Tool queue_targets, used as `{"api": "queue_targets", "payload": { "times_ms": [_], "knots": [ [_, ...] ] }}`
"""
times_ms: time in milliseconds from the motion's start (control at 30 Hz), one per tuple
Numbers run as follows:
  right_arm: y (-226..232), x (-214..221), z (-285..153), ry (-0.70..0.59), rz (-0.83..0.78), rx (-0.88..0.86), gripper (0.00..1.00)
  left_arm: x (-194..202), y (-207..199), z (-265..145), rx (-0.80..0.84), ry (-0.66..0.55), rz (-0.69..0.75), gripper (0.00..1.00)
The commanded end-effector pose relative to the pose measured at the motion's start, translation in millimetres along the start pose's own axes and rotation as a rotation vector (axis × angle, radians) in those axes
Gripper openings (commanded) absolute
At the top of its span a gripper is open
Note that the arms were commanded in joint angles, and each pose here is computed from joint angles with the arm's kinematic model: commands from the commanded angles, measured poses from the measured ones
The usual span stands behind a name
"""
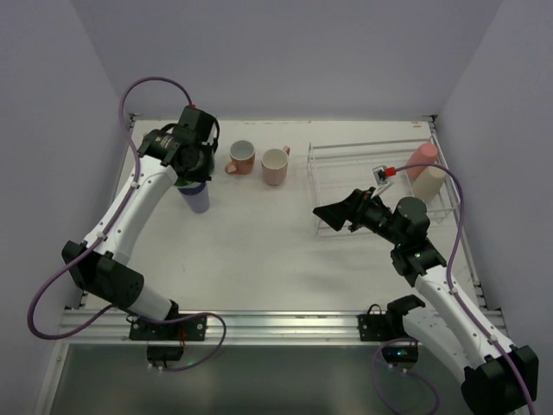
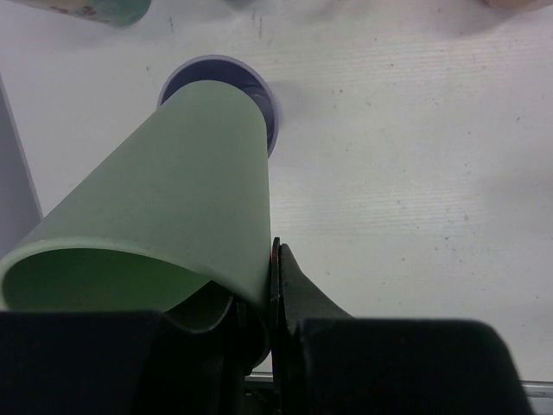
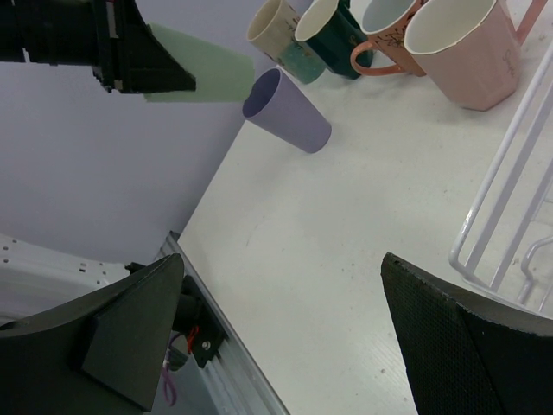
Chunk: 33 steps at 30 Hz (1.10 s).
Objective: Unload the cups from the dish rack
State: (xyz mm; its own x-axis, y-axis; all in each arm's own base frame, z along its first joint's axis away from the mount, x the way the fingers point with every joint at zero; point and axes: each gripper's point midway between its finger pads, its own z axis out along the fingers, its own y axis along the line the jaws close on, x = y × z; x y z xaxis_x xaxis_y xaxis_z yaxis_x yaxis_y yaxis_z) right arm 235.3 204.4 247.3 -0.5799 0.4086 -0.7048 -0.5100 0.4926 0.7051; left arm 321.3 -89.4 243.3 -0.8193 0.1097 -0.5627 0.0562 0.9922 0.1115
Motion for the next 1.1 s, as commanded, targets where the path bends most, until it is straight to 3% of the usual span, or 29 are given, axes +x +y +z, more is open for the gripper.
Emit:
{"api": "queue_targets", "payload": {
  "times_ms": [0, 967, 1033, 1067],
  "knots": [
    [12, -15, 1, -0.027, -0.039, -0.025, 0.99, -10, 2, 6, -0.014, -0.014, 0.038, 0.0],
    [8, -11, 4, -0.016, -0.033, -0.015, 0.99, 10, 2, 64, 0.001, 0.119, 0.057, 0.0],
    [7, -12, 4, -0.017, -0.033, -0.014, 0.99, 11, 3, 67, -0.004, 0.127, 0.054, 0.03],
    [8, -12, 4, -0.017, -0.033, -0.014, 0.99, 11, 4, 68, -0.009, 0.128, 0.054, 0.12]
  ]
}}
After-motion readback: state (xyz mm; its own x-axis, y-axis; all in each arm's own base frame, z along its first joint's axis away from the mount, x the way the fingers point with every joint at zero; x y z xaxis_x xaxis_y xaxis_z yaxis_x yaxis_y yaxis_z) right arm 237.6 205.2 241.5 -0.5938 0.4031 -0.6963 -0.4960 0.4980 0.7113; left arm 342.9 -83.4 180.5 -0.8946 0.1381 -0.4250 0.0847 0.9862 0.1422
